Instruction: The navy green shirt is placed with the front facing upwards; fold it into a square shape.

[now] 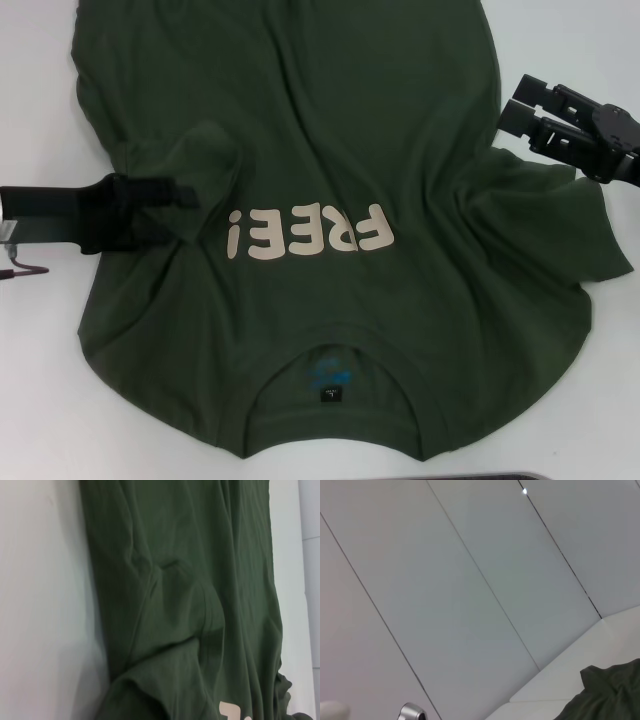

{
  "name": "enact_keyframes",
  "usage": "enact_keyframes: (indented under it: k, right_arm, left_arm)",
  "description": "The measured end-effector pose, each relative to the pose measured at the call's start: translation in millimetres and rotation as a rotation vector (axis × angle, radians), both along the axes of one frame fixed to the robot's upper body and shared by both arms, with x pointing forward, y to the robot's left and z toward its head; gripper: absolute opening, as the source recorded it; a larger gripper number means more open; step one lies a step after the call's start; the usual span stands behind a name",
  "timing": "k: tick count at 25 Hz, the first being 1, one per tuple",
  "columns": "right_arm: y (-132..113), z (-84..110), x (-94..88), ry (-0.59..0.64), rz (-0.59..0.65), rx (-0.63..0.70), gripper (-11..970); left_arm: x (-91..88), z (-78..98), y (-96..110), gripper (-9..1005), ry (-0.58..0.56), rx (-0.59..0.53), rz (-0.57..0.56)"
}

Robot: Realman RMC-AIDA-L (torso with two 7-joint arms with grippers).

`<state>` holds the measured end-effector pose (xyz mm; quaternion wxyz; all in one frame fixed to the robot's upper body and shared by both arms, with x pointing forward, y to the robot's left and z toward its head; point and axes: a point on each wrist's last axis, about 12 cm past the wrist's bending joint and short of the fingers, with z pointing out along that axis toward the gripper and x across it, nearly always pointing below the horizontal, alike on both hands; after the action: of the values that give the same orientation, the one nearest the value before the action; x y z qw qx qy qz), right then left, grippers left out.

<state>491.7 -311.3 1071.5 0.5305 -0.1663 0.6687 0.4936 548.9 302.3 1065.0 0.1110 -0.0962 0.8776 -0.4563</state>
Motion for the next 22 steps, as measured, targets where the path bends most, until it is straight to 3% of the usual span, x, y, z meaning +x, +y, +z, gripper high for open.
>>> enact_keyframes:
  k: [12,22]
  right_arm:
    - [-0.2,0.8,1.3,0.006,0.000,0.004,911]
    - [-0.7,1.0,1.1,0.006,0.001,0.005,911]
  left_arm:
    - [4.8,5.5,8.3,787,-0.026,0.058,-0.018]
    - [10.1,5.7,-0.6,786,-0.047,0.072,-0.041]
